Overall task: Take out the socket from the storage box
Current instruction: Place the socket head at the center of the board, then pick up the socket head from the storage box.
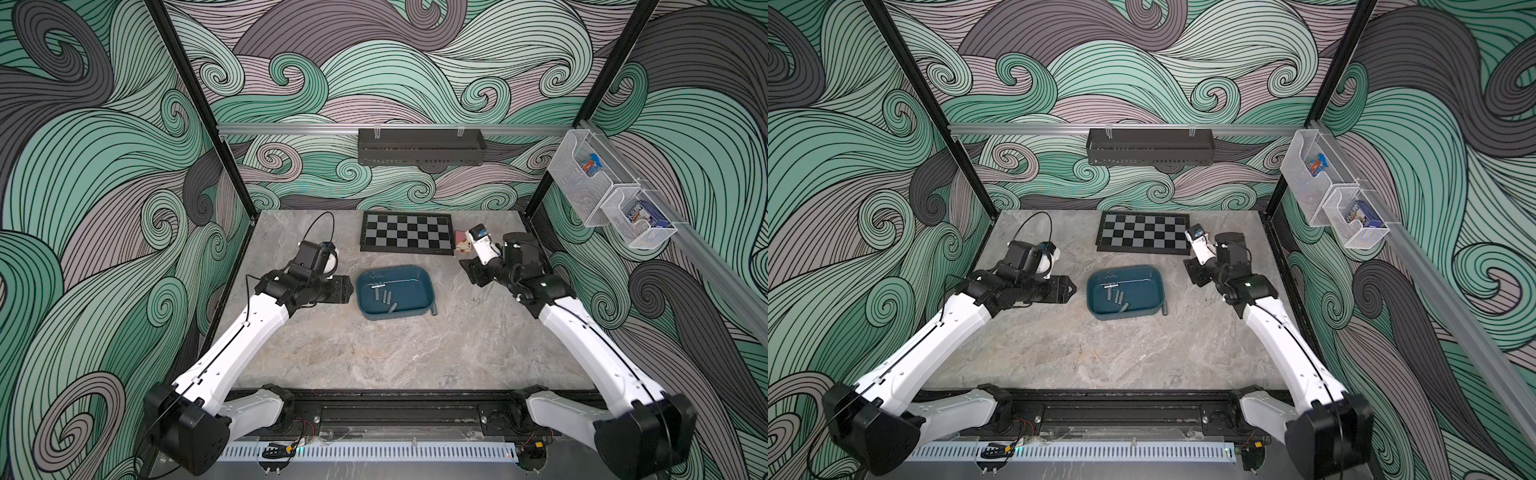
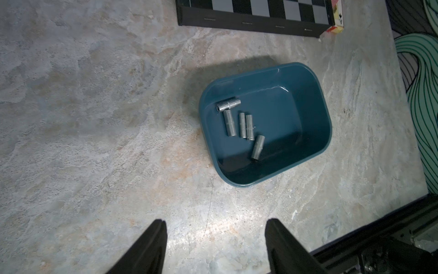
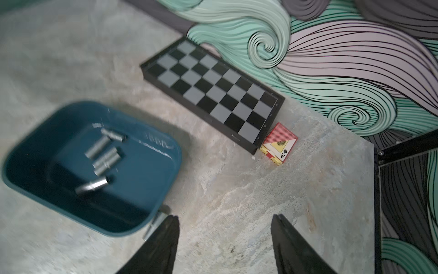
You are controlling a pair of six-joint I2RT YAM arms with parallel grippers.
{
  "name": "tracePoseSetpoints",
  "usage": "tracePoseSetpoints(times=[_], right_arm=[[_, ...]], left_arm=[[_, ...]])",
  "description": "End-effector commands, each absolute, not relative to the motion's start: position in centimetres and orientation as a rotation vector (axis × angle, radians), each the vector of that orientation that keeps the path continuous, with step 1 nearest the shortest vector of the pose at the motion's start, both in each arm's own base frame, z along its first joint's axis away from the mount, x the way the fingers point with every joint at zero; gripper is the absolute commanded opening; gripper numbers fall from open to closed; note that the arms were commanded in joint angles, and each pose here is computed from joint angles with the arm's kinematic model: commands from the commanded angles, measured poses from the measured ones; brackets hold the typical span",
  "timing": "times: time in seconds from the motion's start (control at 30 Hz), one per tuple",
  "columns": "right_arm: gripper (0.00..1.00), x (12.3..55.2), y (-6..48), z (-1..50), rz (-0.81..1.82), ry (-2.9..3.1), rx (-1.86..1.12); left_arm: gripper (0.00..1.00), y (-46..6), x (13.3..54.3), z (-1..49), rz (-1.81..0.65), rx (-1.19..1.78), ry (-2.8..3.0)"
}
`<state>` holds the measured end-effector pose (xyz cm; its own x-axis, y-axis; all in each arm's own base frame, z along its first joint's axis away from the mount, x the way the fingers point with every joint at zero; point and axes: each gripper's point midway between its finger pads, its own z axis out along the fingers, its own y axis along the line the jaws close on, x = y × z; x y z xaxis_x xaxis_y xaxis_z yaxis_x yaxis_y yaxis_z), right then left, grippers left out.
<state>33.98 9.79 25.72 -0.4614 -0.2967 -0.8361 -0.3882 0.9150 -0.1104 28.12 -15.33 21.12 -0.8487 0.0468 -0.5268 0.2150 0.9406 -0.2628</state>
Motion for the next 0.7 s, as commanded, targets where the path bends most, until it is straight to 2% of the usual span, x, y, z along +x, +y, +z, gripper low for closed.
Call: tracePoseSetpoints(times=[0.0, 0.1, 0.27, 0.43, 0.67], right_arm=[[0.63, 31.8, 8.9, 26.9, 0.289, 2.126, -0.132], [0.57, 29.9, 9.4, 26.6, 0.42, 2.131, -0.034], [0.55, 27.5, 10.6, 24.8, 0.567, 2.166, -0.012], [0.55, 26.1, 11.2, 23.2, 0.596, 2.184, -0.035], [0.56, 25.1, 12.0, 21.9, 0.612, 2.164, -0.099]], left_arm=[[0.67, -17.4, 28.7, 22.9, -0.368, 0.209, 2.59], [0.66, -20.0, 29.6, 21.1, -0.266, 0.242, 2.643], [0.62, -22.0, 31.2, 15.0, -0.121, 0.164, 2.841], [0.56, -22.8, 33.1, 10.2, -0.007, 0.117, 2.908], [0.48, -23.3, 35.0, 6.9, 0.053, 0.069, 2.908]])
